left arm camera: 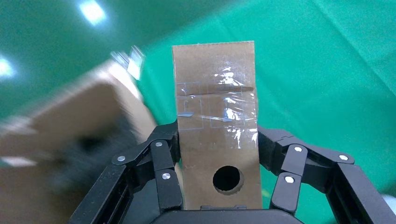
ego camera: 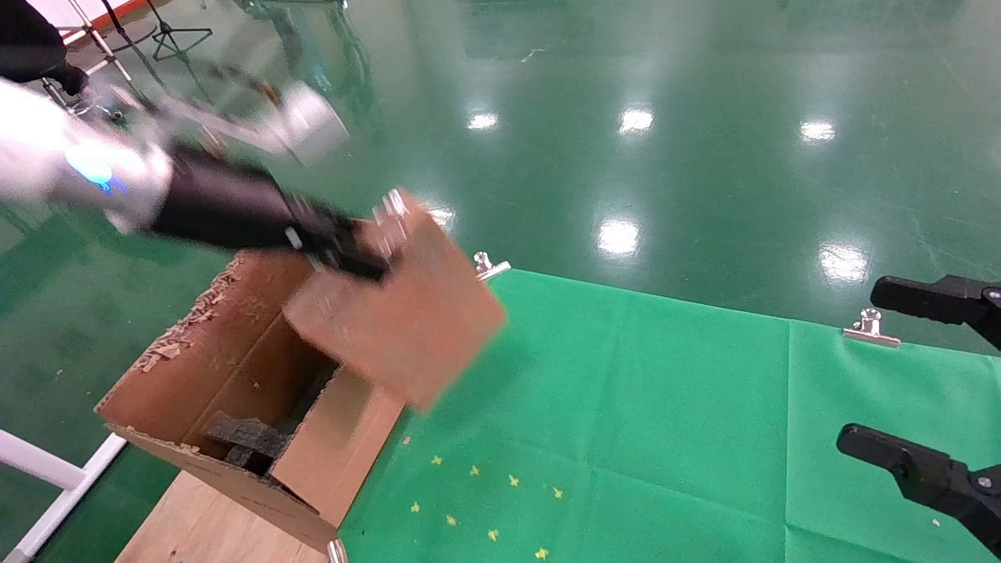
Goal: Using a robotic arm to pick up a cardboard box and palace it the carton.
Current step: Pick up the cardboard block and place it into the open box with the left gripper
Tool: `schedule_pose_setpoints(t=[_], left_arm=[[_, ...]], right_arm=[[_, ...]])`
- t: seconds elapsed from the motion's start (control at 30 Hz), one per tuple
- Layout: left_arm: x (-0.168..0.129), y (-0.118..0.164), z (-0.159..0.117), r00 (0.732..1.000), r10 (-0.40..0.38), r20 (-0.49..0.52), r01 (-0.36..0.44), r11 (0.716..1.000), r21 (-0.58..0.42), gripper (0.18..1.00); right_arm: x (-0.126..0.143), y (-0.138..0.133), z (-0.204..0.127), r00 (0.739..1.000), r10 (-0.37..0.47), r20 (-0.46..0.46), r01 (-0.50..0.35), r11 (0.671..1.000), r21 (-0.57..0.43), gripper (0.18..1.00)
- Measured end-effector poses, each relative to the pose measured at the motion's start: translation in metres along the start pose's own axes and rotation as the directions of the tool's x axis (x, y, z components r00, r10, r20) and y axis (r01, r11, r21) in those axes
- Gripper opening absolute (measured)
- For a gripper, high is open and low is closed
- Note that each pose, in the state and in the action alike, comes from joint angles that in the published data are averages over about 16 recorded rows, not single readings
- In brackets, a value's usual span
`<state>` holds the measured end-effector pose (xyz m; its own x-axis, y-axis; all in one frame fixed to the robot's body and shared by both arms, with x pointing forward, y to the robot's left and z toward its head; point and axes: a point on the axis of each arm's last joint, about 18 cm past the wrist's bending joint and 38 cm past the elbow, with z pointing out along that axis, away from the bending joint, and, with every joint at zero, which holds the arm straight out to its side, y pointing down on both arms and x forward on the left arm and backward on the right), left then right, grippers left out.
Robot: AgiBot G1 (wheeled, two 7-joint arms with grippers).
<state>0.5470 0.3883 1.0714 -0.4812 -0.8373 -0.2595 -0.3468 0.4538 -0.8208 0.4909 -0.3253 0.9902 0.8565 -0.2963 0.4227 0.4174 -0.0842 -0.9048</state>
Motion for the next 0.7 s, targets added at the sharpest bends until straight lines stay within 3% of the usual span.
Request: schedule_pose_setpoints(t=[0.17, 0.33, 0.5, 0.7], left_arm=[[-0.031, -0.015, -0.043, 0.994, 0.048, 0.097, -0.055, 0.996, 0.073, 0.411], [-0.07, -0.006, -0.07, 0.978, 0.05, 0.202, -0.066, 0.995, 0.071, 0.396], [-0.109, 0.025, -0.075, 0.962, 0.019, 0.271, -0.025, 0.999, 0.02, 0.388], [-0.146, 0.073, -0.059, 0.948, -0.028, 0.318, 0.048, 0.997, -0.055, 0.382]], right_arm=[[0.0, 0.0, 0.0, 1.0, 0.0, 0.0, 0.0, 1.0, 0.0, 0.966], [0.0, 0.0, 0.0, 1.0, 0.0, 0.0, 0.0, 1.0, 0.0, 0.99], [0.0, 0.0, 0.0, 1.0, 0.0, 0.0, 0.0, 1.0, 0.0, 1.0], [0.0, 0.0, 0.0, 1.0, 0.0, 0.0, 0.0, 1.0, 0.0, 1.001]])
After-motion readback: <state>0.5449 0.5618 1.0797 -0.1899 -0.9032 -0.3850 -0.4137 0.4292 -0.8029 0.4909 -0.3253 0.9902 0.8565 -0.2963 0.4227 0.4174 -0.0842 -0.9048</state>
